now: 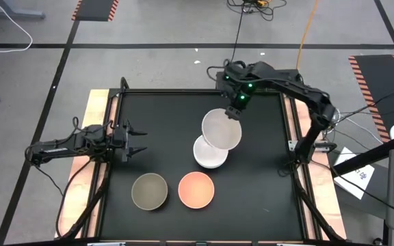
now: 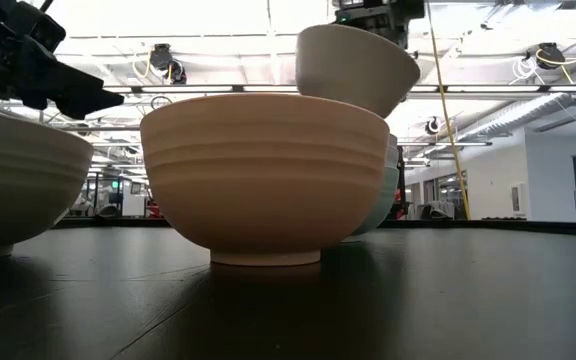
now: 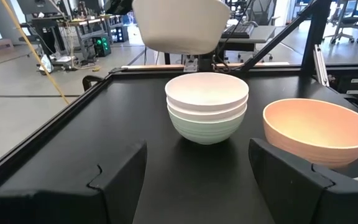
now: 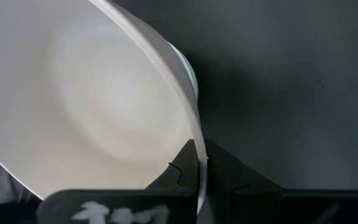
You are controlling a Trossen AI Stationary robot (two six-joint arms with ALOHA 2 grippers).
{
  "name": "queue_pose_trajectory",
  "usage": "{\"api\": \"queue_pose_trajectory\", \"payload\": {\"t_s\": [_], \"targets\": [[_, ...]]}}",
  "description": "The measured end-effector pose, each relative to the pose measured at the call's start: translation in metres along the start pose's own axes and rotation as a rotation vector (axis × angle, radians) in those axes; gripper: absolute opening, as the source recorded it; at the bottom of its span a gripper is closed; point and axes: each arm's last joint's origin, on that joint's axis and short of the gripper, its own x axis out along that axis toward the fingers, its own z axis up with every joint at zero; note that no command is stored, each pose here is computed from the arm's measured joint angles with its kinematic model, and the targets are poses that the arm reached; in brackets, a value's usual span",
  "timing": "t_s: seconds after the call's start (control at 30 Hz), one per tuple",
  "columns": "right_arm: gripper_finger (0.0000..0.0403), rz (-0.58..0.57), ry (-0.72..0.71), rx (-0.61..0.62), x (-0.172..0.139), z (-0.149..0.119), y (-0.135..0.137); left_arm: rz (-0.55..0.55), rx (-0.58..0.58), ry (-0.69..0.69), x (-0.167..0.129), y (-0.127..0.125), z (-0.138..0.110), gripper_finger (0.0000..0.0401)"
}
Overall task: Nest bowls inside each other
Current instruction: Stack the dirty white bowl on the white bowl
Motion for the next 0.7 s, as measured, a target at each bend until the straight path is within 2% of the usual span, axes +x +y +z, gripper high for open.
{"api": "queue_pose_trajectory", "payload": {"t_s": [0.2,0.4,0.7], "targets": [[0.0,0.013,0.032,-0.035,0.012,0.02,0.022,0.001,0.001,0.0,0.0,0.0,0.0,0.028],[0.0,0.014,0.105,-0.032,0.028,0.024,0.044,-0.001,0.0,0.0,0.0,0.0,0.0,0.028],[0.0,-0.106,0.231,0.035,0.057,0.027,0.04,-0.006,0.008,0.0,0.0,0.0,0.0,0.028]]}}
